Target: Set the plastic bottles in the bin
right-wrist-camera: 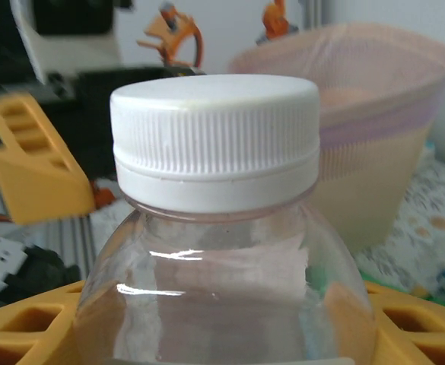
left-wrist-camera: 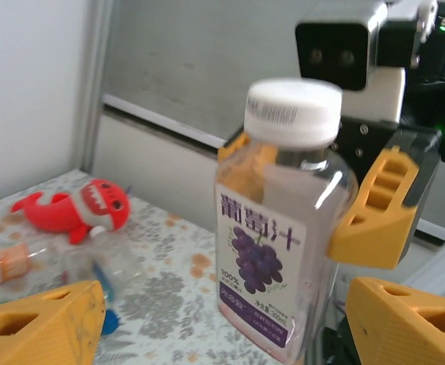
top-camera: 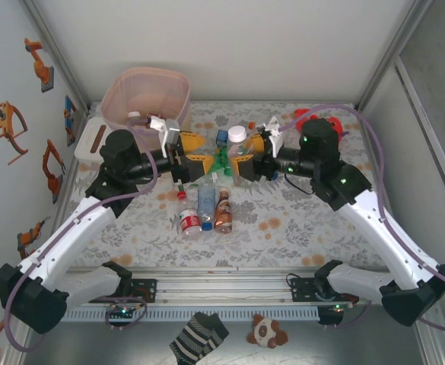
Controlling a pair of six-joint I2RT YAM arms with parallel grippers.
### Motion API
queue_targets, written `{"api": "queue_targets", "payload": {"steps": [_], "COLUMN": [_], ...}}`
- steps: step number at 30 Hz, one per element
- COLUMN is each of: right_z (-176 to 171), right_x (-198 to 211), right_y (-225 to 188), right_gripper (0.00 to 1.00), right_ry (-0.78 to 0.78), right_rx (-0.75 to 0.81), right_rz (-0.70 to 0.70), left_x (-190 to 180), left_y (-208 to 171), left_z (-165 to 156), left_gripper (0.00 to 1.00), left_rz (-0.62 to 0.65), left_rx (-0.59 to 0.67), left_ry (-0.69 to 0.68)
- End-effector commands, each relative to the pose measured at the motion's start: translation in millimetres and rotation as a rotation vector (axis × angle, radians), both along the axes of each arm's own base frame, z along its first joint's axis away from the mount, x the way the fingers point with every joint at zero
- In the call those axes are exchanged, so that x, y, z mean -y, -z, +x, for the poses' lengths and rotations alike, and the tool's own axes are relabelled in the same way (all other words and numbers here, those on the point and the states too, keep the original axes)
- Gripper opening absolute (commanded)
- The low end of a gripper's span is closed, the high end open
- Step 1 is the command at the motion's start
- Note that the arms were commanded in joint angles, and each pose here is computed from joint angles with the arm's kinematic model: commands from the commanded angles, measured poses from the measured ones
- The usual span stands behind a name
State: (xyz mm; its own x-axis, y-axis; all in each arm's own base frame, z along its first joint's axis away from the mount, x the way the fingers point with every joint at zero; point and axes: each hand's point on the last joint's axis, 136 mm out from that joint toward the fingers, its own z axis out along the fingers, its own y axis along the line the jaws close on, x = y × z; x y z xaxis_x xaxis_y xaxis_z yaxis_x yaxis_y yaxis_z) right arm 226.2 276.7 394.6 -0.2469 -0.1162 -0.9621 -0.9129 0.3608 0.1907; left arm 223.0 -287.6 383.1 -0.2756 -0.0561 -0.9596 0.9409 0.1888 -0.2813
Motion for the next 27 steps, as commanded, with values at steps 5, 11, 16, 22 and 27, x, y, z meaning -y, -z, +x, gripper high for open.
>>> {"api": "queue_targets", "payload": {"steps": [5, 11, 16, 22, 27], "right_z": [-40, -61, -68, -71, -71], "right_x": [-3, 0, 2, 5, 7], "right_y": [-69, -96, -103, -106, -103], "right_gripper": [0.6, 0.6, 0.6, 0.6, 0.6], "right_ry": [-0.177, -0.249, -0.271, -0.266, -0.249], "right_rx": [0.046, 0.083, 0.095, 0.107, 0.109], "right_rz": [0.253, 0.332, 0.345, 0.347, 0.328], "left_x": [23, 38, 48, 57, 57], "left_y": [-41, -55, -60, -63, -65], "left_z": [-43, -69, -80, -88, -90], "left_gripper": [0.85, 0.85, 0.8, 0.69, 0.58], "left_rz": [-0.066, -0.063, -0.06, -0.052, -0.056], "left_rx": [0.114, 0.127, 0.125, 0.136, 0.148], "left_ry": [0.224, 0.369, 0.433, 0.475, 0.479]}}
